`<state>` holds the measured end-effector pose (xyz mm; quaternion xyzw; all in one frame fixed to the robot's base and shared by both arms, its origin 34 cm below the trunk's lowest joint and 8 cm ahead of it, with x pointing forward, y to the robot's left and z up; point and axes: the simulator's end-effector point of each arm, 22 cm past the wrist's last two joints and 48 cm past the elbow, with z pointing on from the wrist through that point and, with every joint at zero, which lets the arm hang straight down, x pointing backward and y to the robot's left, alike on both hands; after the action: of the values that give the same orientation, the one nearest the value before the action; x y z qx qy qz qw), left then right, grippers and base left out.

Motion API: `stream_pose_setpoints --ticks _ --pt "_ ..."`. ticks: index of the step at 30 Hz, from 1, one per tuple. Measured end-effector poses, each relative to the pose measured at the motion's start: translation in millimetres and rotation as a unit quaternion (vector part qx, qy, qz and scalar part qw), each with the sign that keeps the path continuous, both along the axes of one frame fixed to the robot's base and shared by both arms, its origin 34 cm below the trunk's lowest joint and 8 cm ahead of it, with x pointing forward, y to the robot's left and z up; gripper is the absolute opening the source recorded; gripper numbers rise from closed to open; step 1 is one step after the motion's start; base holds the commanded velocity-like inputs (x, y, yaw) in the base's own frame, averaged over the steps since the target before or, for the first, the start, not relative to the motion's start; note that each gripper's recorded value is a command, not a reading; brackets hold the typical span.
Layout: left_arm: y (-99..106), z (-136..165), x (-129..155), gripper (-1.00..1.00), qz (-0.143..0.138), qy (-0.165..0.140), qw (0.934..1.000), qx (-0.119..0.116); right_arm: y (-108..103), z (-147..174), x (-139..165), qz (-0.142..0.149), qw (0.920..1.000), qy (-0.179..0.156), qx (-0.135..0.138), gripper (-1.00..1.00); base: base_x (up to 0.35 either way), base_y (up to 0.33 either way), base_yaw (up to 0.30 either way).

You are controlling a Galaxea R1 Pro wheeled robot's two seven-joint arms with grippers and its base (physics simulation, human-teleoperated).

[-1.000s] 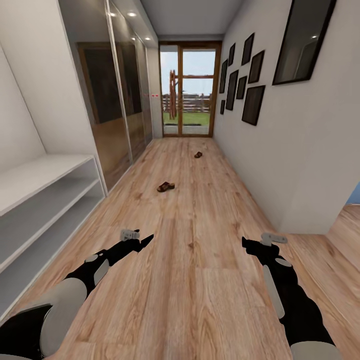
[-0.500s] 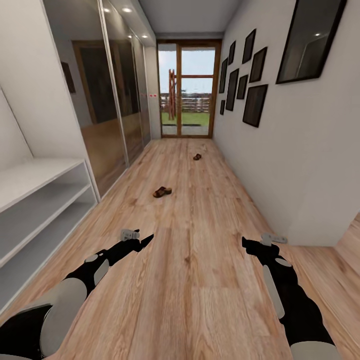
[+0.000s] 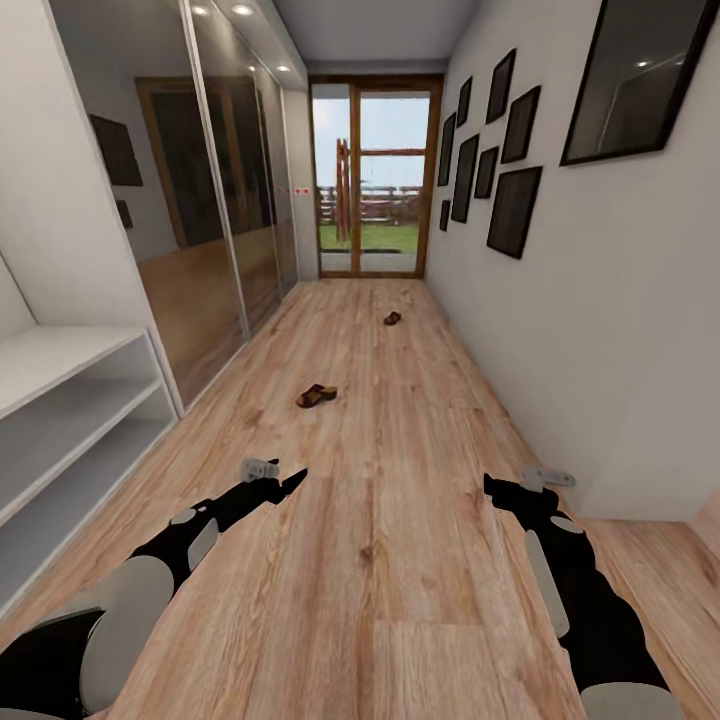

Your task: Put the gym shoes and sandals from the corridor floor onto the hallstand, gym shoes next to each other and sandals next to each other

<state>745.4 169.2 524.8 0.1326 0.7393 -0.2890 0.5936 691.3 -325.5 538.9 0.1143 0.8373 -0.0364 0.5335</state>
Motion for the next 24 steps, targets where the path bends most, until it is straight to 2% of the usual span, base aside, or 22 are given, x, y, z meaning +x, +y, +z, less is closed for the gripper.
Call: stream_pose_setpoints --ticks 24 --pt "0.0 -0.1 -0.1 1.0 0.0 0.0 1.0 0.0 0.5 0.1 0.1 0.001 1.0 0.0 -0.001 1.0 0.346 -0.096 0.0"
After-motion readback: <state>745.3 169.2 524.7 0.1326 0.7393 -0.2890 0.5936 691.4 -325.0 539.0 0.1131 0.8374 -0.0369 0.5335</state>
